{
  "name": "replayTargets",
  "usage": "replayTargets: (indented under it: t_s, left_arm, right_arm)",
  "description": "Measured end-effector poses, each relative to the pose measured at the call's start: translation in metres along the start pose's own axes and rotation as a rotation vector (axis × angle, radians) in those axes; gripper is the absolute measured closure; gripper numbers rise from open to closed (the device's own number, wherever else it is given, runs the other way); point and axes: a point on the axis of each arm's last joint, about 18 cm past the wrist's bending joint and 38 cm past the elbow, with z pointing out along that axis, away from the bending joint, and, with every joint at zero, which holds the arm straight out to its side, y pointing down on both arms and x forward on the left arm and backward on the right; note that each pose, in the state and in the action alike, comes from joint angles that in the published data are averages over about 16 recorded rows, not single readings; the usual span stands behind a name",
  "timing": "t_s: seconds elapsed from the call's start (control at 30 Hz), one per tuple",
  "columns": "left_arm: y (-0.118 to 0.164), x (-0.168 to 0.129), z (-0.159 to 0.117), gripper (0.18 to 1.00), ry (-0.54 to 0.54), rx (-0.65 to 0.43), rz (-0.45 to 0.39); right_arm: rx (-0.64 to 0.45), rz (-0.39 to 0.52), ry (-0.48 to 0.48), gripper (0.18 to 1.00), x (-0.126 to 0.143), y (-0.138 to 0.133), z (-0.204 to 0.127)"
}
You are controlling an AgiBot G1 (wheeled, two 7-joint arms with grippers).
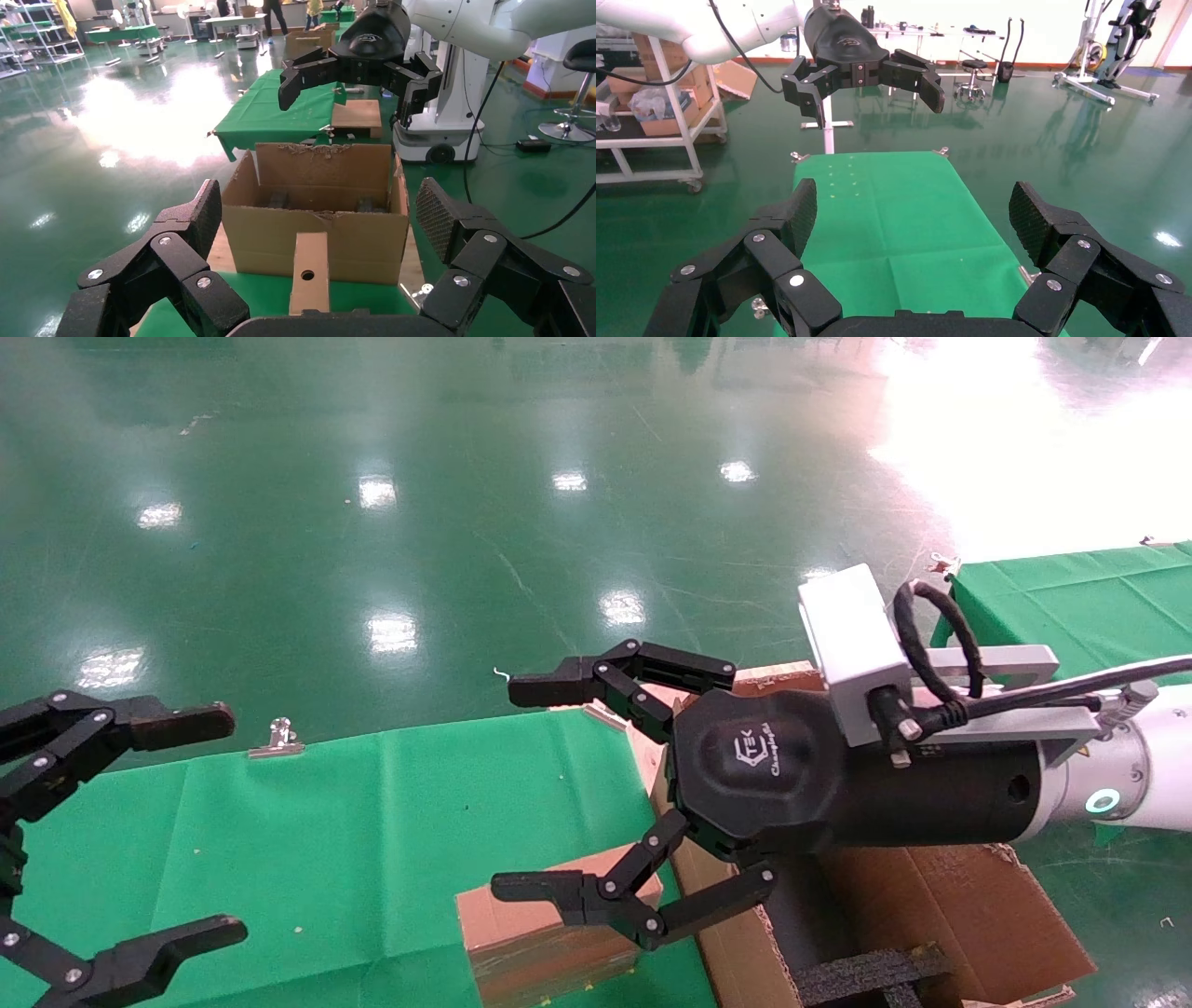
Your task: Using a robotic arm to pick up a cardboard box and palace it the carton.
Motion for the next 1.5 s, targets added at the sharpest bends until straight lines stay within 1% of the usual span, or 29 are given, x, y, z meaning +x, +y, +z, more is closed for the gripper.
replayTargets:
  t_s: [0.7, 0.9, 1.1, 1.2, 1.33, 1.5]
  left_arm:
    - [0.000, 0.000, 0.000, 0.185, 0.000, 0.000, 0.000]
    - [0.000, 0.000, 0.000, 0.201, 0.000, 0.000, 0.000]
    - [0.000, 0.000, 0.000, 0.243, 0.000, 0.000, 0.000]
    - [0.000, 0.000, 0.000, 0.285, 0.000, 0.000, 0.000]
    - [0.000, 0.000, 0.000, 0.341, 0.000, 0.000, 0.000]
    - [0.000, 0.000, 0.000, 0.433, 0.000, 0.000, 0.000]
  right_arm:
    - [0.000, 0.000, 0.000, 0.178, 0.000, 0.000, 0.000]
    - [-0.001, 0.000, 0.001, 0.178, 0.000, 0.000, 0.000]
    - [-0.024, -0.010, -0.001, 0.178, 0.002, 0.001, 0.002]
    - [-0.055, -0.021, -0.008, 0.178, 0.004, 0.003, 0.004]
    - [-0.122, -0.038, -0.027, 0.178, 0.007, 0.009, 0.010]
    - [-0.244, -0.069, -0.063, 0.178, 0.013, 0.021, 0.020]
